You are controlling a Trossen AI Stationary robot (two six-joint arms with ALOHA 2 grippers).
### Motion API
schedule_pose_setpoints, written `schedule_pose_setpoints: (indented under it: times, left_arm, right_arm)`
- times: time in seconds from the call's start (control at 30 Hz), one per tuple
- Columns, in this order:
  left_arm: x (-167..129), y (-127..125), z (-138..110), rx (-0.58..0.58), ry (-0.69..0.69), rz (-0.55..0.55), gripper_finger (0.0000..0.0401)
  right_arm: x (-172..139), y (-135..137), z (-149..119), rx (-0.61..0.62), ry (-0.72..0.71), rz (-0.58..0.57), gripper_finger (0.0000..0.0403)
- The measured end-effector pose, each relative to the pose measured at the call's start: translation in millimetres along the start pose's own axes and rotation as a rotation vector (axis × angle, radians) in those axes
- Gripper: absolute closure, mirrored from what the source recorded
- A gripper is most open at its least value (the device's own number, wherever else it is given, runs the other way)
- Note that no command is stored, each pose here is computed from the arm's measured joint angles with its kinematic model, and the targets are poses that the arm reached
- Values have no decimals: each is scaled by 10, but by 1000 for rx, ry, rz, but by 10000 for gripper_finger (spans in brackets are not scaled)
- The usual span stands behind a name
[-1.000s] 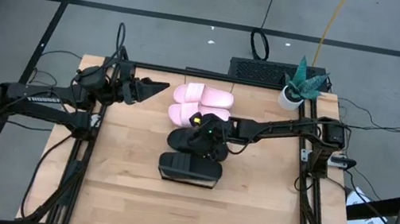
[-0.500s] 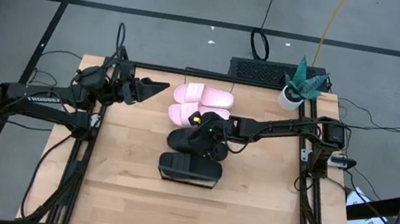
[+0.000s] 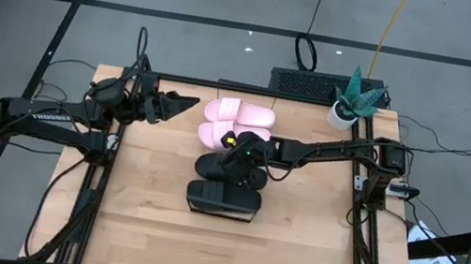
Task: Pick and place slides into the shelf
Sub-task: Put the black slide on the shelf
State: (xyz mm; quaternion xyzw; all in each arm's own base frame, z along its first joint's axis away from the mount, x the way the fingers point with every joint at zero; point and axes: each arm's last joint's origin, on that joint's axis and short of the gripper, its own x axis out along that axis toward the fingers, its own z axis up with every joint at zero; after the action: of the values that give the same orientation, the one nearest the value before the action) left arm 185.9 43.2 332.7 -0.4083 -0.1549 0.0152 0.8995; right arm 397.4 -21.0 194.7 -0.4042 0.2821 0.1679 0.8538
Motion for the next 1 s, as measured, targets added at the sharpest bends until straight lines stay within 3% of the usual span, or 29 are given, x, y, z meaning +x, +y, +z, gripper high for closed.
schedule_pose_setpoints:
  times: [1.0]
  left_arm:
    - [0,-1,-1,0,1,0,144]
  right_arm:
    - [63,-34,-100,-24,-10,2,403]
